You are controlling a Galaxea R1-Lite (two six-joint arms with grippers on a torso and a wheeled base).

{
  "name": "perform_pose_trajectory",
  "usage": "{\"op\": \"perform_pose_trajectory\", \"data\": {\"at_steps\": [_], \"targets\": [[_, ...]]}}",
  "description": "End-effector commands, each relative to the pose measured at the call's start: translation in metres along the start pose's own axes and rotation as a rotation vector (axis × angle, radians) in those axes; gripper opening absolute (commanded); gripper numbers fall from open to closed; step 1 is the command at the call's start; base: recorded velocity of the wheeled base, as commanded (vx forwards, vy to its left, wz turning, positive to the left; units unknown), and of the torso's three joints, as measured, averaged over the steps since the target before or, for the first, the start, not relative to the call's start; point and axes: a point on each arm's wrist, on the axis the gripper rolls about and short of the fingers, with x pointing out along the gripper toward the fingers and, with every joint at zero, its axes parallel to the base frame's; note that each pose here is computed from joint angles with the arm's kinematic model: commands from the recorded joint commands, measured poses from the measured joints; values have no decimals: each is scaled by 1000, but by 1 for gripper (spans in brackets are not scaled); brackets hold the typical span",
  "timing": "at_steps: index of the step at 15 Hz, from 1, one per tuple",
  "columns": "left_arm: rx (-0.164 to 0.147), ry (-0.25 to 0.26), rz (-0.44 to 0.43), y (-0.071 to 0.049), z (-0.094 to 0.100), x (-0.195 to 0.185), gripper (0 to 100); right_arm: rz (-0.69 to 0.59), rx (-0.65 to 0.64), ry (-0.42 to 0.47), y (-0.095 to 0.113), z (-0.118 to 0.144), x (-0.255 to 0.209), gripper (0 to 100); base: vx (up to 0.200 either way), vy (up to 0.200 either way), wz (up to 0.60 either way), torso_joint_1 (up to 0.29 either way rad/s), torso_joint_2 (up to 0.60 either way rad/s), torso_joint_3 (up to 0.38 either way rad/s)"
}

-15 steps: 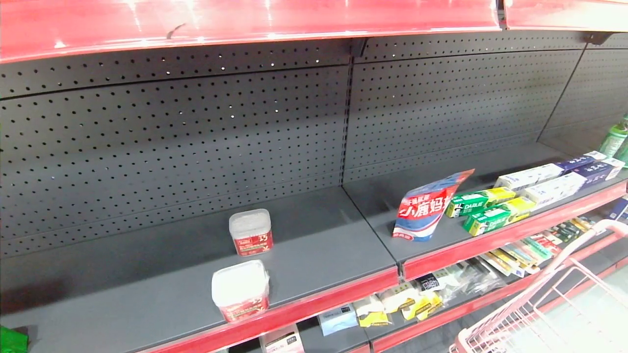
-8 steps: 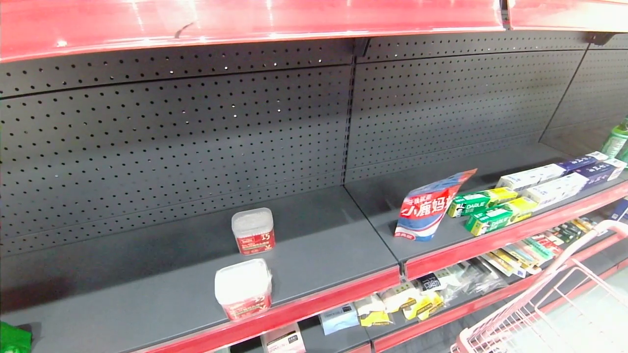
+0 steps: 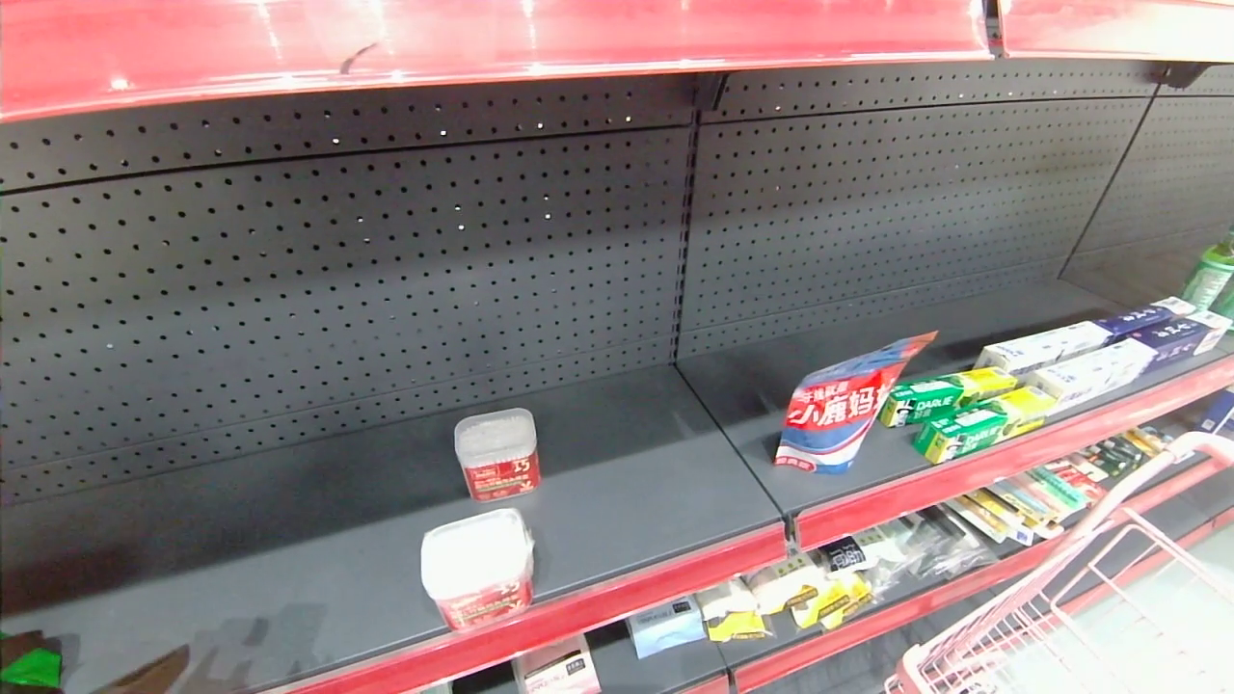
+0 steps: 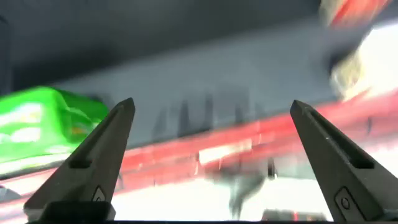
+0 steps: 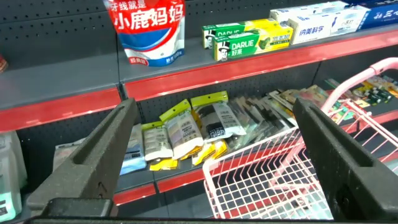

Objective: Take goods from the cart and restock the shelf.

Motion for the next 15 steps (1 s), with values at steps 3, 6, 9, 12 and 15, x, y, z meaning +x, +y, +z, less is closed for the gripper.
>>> {"op": "perform_pose_trajectory", "data": {"at_steps": [3,6,9,12,15], "targets": [[46,183,-63,-7,4,30,100,0,0,1,0,0,0,100,0,0,0,0,0,0],[56,238,3,-7,7,41,100,0,0,1,0,0,0,100,0,0,0,0,0,0],[65,297,0,-8,7,52,100,0,0,1,0,0,0,100,0,0,0,0,0,0],[70,320,-12,-11,11,64,100,0,0,1,0,0,0,100,0,0,0,0,0,0],[63,297,-22,-13,17,79,100,0,0,1,0,0,0,100,0,0,0,0,0,0]]}}
